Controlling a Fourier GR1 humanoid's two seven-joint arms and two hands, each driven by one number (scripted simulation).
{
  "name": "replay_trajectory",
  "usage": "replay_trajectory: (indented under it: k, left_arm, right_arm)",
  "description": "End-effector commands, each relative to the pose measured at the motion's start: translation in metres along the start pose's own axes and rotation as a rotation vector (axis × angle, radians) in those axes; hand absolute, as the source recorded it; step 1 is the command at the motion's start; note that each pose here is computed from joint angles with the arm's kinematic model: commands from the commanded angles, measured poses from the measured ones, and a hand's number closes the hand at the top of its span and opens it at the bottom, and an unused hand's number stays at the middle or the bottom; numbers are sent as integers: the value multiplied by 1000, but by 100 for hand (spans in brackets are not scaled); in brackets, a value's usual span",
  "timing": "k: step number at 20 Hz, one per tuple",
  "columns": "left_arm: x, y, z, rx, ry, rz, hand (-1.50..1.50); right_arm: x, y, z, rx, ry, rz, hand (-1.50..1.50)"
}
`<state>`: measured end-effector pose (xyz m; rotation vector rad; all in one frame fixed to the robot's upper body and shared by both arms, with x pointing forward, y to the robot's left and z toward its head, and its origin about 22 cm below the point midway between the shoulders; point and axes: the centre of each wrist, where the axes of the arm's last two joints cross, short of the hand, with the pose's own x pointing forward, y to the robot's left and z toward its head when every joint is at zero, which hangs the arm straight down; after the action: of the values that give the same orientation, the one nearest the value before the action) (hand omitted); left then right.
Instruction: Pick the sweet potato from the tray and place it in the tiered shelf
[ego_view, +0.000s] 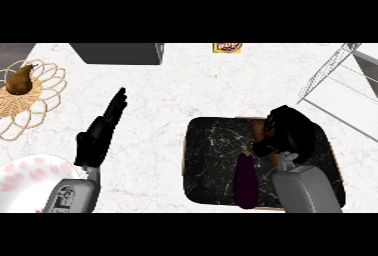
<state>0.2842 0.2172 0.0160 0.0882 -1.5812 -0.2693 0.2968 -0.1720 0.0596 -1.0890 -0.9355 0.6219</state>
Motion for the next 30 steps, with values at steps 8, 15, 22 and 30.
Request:
replay_trajectory:
  k: [8, 15, 22, 30]
  left_arm:
    - [-4, 4, 4, -6, -4, -2, 0]
    - [1, -4, 3, -11, 1, -4, 0]
    - [-5, 3, -3, 34, 15, -3, 0]
    - [0, 21, 1, 15, 26, 1, 0]
  right_arm:
    - [106, -60, 34, -341, 68, -488, 150]
    - [137, -107, 41, -537, 144, -414, 150]
    - [143, -144, 50, -716, 192, -408, 150]
    - [130, -195, 19, -809, 258, -336, 150]
